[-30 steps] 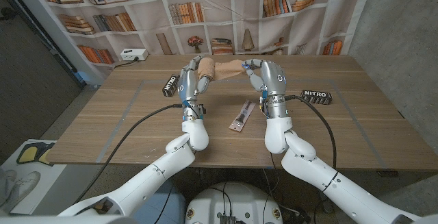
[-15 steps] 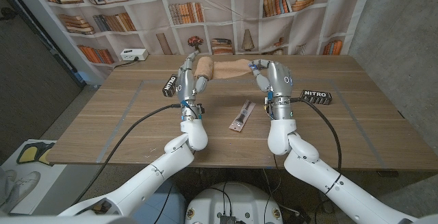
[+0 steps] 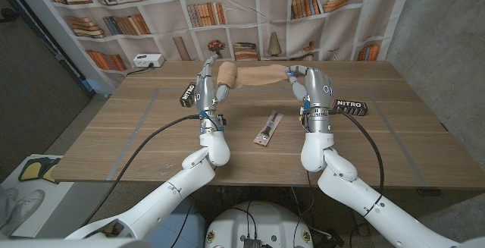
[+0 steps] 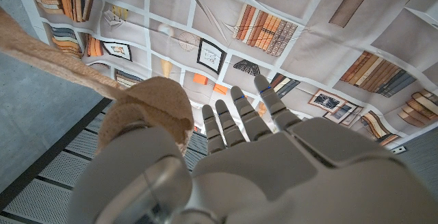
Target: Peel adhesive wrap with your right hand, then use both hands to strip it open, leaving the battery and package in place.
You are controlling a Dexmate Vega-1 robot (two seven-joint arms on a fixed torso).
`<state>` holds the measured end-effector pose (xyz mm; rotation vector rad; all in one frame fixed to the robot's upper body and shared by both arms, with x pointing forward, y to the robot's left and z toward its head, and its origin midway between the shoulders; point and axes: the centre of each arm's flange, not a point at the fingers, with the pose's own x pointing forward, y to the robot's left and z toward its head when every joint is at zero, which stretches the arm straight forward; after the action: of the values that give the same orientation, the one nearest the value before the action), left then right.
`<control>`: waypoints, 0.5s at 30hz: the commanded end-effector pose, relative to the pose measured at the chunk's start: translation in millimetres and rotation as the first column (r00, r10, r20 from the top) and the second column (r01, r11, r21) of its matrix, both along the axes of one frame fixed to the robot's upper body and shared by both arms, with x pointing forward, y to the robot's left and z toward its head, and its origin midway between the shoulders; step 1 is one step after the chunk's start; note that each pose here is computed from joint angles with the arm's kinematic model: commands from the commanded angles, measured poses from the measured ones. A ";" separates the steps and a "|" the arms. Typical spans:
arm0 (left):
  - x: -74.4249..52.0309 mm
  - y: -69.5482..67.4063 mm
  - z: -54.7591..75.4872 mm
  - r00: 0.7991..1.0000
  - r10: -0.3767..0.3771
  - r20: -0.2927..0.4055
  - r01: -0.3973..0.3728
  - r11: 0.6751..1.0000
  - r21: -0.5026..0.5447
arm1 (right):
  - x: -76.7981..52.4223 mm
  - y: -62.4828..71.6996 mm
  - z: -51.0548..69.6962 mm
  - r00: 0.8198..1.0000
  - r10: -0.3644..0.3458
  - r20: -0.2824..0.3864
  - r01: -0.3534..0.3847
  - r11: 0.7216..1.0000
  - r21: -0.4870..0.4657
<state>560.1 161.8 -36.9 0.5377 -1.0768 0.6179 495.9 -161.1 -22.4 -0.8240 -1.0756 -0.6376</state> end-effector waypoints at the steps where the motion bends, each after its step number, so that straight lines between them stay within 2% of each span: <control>1: 2.0 3.9 -0.8 1.000 0.007 -0.001 -0.007 1.000 -0.008 | 0.7 -12.5 -0.5 0.999 -0.040 -0.002 0.040 0.999 0.036; 15: 0.8 11.7 -1.0 1.000 0.017 0.005 -0.017 1.000 -0.022 | -0.7 -24.3 -4.0 0.996 -0.088 -0.003 0.088 0.993 0.074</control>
<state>561.9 168.1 -37.8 0.5280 -1.0690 0.6345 495.7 -175.3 -24.0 -0.8152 -1.0405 -0.7003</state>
